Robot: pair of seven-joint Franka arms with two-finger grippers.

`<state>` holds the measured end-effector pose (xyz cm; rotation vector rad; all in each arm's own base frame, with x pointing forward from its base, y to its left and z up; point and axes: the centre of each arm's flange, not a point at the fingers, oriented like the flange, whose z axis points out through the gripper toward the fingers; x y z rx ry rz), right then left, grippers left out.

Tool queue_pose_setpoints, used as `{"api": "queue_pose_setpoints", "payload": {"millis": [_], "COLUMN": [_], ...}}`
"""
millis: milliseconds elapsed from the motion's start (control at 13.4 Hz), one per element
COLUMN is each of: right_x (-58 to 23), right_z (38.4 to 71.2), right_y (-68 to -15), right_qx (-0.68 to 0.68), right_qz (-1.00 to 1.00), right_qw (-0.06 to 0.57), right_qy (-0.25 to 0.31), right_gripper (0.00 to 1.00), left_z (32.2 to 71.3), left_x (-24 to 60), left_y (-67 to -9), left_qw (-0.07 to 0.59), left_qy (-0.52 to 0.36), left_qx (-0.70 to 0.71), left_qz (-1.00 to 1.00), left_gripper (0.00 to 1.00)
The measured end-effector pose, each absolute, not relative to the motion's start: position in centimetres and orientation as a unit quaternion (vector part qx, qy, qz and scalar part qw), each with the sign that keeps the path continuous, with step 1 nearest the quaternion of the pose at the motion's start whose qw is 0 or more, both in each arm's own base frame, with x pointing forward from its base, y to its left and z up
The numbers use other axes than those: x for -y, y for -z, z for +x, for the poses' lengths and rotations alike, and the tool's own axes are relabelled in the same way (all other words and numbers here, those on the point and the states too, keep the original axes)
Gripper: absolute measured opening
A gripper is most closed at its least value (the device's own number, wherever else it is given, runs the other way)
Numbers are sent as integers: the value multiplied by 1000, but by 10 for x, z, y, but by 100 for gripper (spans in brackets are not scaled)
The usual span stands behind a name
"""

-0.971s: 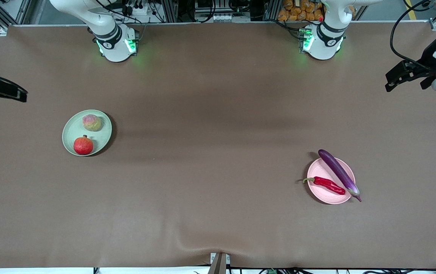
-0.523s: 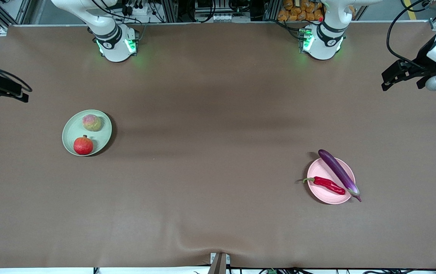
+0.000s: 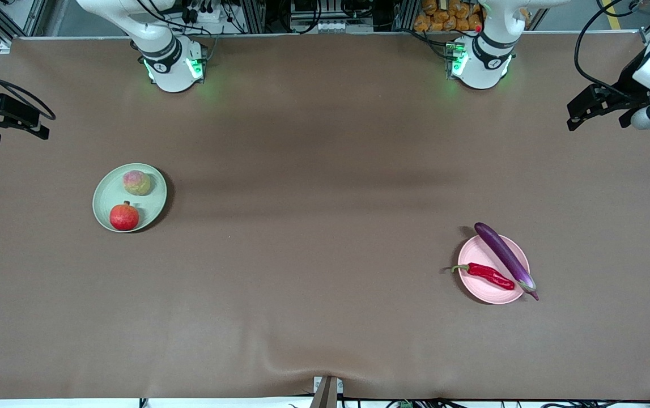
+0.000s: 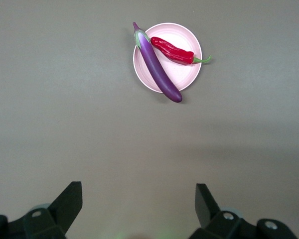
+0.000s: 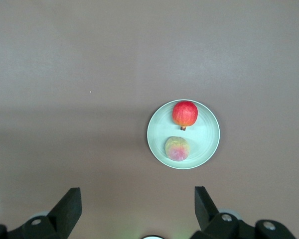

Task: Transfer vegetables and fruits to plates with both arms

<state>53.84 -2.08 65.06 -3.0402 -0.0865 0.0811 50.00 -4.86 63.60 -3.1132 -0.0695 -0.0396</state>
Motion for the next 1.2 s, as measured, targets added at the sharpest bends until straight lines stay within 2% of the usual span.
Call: {"api": "queue_pose_setpoints", "payload": {"millis": [1195], "right_x": [15], "right_z": [539], "right_y": [-649], "right_qx": [38], "right_qz": [-999], "right_qw": [22], "right_qy": [-28], "right_gripper": [100], "left_z": [497], "left_x": [54], "left_y": [-650], "left_qw": [14], "left_qy": [17], "left_qx": [17], "left_qz": [-1000], "left_gripper": [100]}}
